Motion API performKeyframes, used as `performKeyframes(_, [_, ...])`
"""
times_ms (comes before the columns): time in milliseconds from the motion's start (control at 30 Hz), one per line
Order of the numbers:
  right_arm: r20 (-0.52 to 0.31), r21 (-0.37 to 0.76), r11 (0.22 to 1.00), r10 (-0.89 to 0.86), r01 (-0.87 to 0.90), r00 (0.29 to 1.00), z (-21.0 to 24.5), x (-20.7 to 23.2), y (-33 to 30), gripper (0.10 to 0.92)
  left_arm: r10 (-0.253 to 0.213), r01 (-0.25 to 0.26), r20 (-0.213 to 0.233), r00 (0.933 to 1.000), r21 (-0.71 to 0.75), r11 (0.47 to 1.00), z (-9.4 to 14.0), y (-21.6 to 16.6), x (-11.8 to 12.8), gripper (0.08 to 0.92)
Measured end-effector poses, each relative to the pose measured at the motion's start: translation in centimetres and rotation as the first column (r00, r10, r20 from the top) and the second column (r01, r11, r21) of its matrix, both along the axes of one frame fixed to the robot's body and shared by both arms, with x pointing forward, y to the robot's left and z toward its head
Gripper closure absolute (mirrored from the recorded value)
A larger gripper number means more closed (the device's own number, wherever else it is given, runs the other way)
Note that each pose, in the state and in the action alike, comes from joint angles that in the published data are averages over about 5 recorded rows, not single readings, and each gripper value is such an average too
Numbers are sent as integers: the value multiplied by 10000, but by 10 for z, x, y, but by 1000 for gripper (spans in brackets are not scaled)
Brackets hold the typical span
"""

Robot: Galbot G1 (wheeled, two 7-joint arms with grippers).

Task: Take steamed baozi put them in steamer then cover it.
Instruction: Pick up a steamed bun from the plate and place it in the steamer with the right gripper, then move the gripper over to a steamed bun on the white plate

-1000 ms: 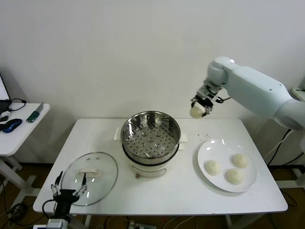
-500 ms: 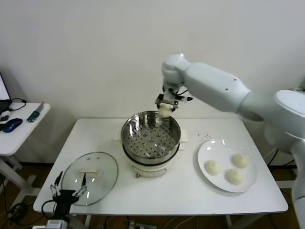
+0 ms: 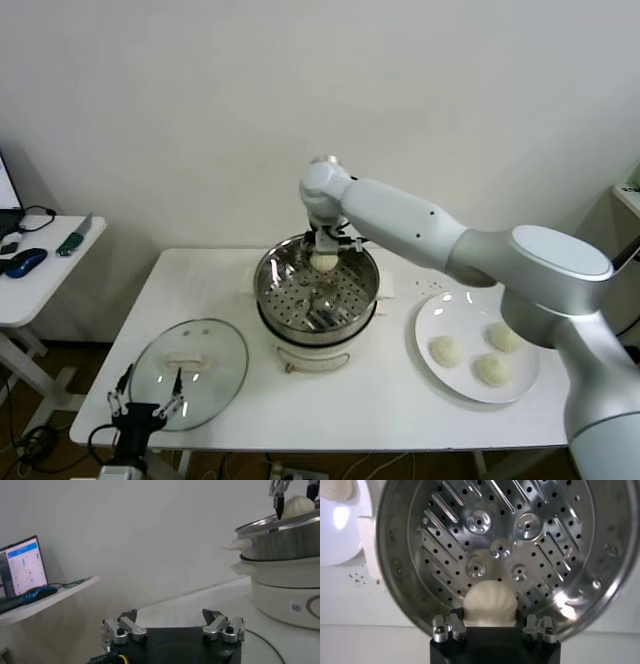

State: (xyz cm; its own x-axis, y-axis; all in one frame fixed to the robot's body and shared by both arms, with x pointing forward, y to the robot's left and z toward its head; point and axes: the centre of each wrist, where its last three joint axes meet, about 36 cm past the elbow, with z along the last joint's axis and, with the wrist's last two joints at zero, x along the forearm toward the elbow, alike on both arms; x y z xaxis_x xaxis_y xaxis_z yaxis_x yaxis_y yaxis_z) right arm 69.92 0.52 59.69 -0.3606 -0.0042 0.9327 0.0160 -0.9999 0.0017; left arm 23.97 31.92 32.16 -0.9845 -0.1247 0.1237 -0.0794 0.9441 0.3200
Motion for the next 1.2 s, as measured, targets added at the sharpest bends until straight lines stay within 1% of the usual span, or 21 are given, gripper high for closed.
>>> performKeyframes(267, [85,-170,9998,139,-138,9999,-19,-2,6,337,40,-40,-52,10000,8,10000,-1,0,-2,177])
performKeyframes(367, [134,-197,9997,125,-123,9998,-20,-2,5,294,67,-67,-57,10000,9,10000,-1,-1,-2,177])
performKeyframes(467, [156,-216,9997,80,-77,9998,-20,-1,4,230,91,-91,-56,9999,5,10000,-1,-1,-2,177])
performKeyframes(533, [139,-207,9998,49,-46,9999,-18,-1,2,208,115,-115,-56,9999,13,9999,-1,-1,-3,177])
performKeyframes(733, [69,63,9999,-155,155,9999,1,4,-9,200,281,-280,-68,9996,64,9996,0,1,-5,177])
performKeyframes(900, [-73,598,9962,-632,635,9980,29,10,-31,199,329,-328,-96,9994,93,9994,1,2,-8,177])
performKeyframes(1033, [-342,1346,9788,-1512,1544,9879,57,16,-64,200,331,-330,-90,9994,92,9994,2,1,-8,177])
performKeyframes(1133, [-706,2090,9409,-2573,2665,9637,76,19,-98,200,326,-325,-81,9994,69,9994,2,0,-8,177])
performKeyframes(1200, [-1054,2597,8966,-3428,3586,9335,85,18,-123,200,319,-318,-71,9995,46,9995,2,-1,-8,177])
